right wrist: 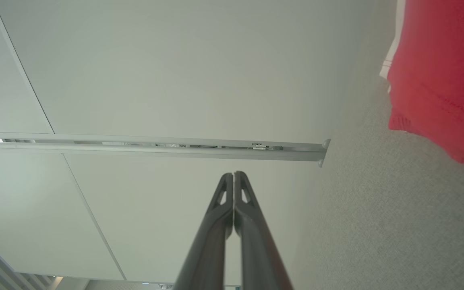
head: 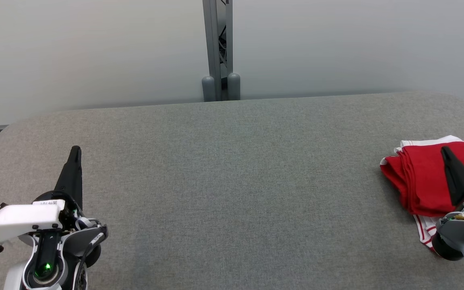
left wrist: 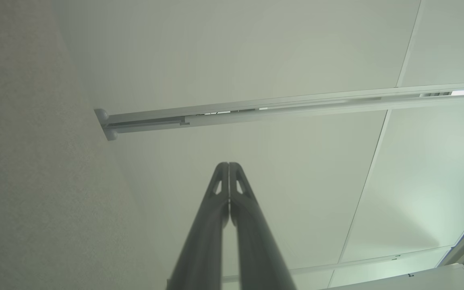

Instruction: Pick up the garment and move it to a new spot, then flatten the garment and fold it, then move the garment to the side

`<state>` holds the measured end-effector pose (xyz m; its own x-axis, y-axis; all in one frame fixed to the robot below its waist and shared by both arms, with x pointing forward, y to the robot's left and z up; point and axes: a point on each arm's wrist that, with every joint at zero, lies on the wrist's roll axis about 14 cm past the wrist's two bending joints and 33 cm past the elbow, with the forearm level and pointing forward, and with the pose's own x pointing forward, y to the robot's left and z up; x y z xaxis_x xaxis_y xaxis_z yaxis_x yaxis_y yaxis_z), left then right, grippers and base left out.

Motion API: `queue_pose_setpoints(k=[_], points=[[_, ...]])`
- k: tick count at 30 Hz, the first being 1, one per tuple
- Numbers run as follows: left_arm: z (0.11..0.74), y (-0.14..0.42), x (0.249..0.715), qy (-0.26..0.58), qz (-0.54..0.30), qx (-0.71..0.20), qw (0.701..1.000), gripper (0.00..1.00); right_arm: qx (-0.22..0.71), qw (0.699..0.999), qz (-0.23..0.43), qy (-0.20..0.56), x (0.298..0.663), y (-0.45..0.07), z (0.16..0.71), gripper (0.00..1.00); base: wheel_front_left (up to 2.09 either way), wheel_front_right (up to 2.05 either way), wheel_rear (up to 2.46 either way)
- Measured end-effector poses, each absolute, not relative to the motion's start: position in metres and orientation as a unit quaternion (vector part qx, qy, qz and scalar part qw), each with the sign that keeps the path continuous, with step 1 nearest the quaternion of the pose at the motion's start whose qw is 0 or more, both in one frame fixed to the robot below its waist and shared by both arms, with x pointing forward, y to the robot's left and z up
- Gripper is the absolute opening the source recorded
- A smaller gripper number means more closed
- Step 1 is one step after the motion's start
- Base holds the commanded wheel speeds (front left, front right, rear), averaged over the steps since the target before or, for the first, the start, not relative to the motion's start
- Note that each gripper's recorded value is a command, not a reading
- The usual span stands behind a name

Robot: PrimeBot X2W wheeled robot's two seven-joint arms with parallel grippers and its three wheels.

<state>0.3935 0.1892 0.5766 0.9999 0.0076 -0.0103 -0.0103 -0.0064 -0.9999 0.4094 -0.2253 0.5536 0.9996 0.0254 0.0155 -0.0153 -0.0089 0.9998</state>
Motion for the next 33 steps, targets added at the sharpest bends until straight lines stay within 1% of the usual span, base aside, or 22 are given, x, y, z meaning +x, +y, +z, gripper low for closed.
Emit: queue_pose_setpoints(k=[33], points=[[0.5766, 0.1892, 0.3935, 0.001, 0.006, -0.709, 0.705, 0.00, 0.710, 0.704, 0.014, 0.004, 0.4094, -0.2253, 0.5536, 0.00, 0.00, 0.00, 0.00]])
